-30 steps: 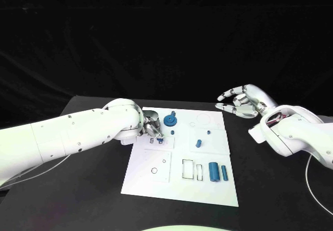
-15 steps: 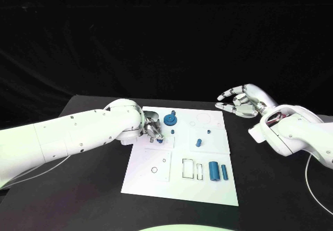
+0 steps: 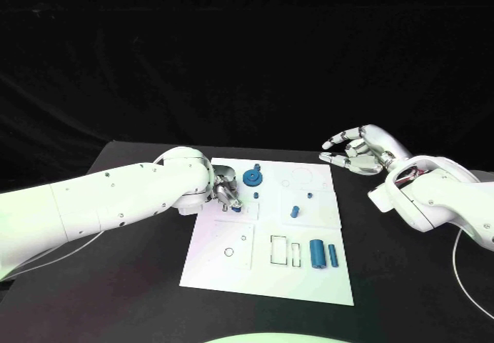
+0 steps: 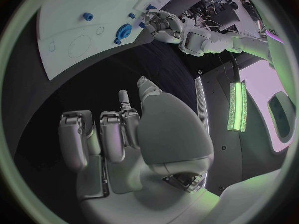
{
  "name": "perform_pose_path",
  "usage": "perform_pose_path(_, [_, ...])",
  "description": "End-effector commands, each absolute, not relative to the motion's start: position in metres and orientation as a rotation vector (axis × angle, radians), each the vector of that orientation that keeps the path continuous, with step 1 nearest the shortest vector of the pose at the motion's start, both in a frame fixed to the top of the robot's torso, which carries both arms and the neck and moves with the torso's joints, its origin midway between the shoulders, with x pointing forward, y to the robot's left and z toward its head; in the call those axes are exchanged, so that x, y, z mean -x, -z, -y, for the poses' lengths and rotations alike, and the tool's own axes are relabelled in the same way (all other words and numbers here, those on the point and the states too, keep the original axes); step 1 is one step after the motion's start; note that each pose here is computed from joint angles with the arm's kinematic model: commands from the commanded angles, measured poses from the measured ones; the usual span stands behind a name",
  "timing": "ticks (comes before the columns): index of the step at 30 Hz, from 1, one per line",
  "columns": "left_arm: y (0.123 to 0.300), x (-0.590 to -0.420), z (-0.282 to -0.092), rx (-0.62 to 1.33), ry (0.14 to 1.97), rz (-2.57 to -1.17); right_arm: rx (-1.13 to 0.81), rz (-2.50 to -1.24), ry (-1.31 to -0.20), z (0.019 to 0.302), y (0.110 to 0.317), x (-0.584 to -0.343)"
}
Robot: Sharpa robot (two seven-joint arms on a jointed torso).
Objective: Assemble the parts on the task board
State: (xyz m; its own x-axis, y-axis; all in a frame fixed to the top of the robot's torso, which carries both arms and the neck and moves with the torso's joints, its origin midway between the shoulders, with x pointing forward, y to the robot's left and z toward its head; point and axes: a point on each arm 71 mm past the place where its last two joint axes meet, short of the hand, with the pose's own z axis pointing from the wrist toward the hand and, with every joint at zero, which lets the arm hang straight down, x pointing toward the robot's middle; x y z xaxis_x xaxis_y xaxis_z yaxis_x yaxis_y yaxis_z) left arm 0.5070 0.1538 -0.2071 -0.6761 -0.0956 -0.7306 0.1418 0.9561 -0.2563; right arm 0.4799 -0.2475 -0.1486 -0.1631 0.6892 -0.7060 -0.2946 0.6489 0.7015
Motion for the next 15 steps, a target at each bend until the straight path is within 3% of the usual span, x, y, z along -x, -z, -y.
perform_pose_path(1, [0.2093, -0.5060, -0.1541, -0.059, 0.351, -2.302, -0.330, -1.503, -0.904, 0.2460, 0.1490, -0.4791])
perform_pose_path(15, [0.2113, -0.5056, -0.1497, -0.071, 0.353, -2.318, -0.329, -1.505, -0.906, 0.2459, 0.1496, -0.4786])
